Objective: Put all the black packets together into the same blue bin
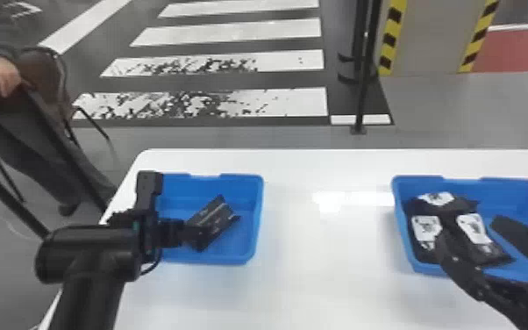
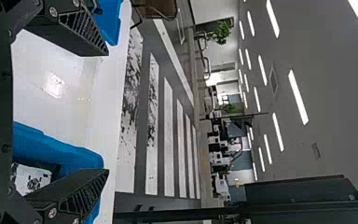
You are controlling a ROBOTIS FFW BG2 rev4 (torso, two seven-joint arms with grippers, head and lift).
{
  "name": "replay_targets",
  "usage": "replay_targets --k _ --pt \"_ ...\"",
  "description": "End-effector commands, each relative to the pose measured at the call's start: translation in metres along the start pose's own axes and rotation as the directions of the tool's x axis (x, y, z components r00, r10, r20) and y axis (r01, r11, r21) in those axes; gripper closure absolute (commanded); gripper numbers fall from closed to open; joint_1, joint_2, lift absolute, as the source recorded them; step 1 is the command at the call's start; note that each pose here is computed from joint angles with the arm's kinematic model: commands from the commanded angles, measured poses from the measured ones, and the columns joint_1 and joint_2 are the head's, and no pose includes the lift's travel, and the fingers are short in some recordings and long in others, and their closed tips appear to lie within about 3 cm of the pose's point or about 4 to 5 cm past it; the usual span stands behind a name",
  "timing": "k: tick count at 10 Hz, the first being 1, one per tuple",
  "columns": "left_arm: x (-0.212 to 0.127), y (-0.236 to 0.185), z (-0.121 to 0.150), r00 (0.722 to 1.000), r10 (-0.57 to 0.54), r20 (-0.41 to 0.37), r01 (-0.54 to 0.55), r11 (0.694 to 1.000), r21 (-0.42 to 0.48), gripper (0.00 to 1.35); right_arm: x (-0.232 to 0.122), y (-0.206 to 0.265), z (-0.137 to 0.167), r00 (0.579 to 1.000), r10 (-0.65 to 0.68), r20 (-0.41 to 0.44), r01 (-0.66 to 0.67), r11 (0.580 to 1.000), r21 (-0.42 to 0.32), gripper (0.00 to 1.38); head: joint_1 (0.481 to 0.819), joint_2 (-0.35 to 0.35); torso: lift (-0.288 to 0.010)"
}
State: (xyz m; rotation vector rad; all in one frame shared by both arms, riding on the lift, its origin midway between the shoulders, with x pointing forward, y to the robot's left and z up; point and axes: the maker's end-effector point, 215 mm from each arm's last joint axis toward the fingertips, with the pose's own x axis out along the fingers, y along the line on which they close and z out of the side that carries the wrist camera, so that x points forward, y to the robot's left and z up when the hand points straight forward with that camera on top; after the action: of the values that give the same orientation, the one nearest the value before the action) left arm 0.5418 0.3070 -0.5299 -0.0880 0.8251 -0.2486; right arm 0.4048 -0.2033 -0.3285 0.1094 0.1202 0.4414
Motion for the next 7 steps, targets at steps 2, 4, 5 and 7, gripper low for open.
replay_targets --k 2,4,5,7 --pt "0.005 -0.011 -0.007 1.0 -0.008 -0.027 0.008 1.0 -0.009 0.36 0.001 -0.001 -0.005 1.0 0.003 -0.007 -0.003 1.0 0.01 0.13 0.695 0.118 -0.11" --pt "0.004 -0.006 -0.017 0.998 0.011 -0.055 -0.012 1.0 -0.019 0.82 0.001 0.0 -0.006 1.0 0.005 -0.008 -0.005 1.0 0.015 0.13 0.695 0.112 -0.11" --pt "0.005 -0.006 -0.012 0.999 0.01 -0.034 -0.011 1.0 -0.013 0.82 0.001 0.0 -0.006 1.0 0.005 -0.008 -0.005 1.0 0.015 0.13 0.695 0.114 -0.11" --pt "0.005 -0.011 0.005 0.996 -0.014 0.084 0.017 0.999 -0.04 1.24 0.0 -0.001 -0.008 1.0 0.009 -0.009 -0.009 1.0 0.022 0.13 0.695 0.116 -0.11"
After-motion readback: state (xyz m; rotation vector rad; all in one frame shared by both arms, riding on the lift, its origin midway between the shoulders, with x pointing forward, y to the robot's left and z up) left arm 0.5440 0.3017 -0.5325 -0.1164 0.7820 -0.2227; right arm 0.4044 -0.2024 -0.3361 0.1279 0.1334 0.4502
